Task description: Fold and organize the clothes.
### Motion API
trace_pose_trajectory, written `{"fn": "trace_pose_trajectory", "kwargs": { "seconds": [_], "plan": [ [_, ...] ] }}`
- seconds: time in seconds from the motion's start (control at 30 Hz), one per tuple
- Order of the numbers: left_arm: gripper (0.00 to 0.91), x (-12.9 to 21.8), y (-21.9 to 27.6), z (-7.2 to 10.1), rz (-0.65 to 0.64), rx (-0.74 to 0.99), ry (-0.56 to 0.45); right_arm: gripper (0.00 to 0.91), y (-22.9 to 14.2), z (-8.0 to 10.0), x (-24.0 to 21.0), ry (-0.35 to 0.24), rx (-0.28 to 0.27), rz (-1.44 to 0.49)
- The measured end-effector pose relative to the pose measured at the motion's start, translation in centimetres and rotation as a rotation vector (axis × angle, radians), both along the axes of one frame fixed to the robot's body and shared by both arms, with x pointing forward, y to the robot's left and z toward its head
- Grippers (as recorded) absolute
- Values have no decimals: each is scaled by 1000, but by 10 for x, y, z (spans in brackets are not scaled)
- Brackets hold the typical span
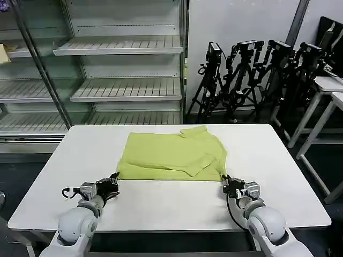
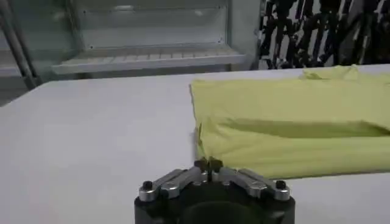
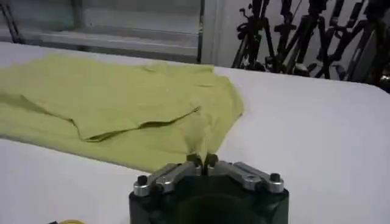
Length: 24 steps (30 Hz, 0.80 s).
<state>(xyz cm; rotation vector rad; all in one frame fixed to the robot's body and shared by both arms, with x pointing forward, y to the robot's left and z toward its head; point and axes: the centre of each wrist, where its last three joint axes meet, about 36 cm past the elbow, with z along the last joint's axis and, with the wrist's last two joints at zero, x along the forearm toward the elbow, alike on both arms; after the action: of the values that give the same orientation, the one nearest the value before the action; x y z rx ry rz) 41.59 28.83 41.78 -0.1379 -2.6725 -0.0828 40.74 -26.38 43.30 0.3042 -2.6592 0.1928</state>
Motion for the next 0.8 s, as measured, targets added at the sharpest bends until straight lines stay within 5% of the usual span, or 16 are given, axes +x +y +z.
{"fn": "trace_pose_trajectory", "kwargs": {
  "seconds": [0.8],
  "plan": [
    [10,-115,7,33,0,33,15,0,2,24,-117,-24,-55,2]
  ]
}}
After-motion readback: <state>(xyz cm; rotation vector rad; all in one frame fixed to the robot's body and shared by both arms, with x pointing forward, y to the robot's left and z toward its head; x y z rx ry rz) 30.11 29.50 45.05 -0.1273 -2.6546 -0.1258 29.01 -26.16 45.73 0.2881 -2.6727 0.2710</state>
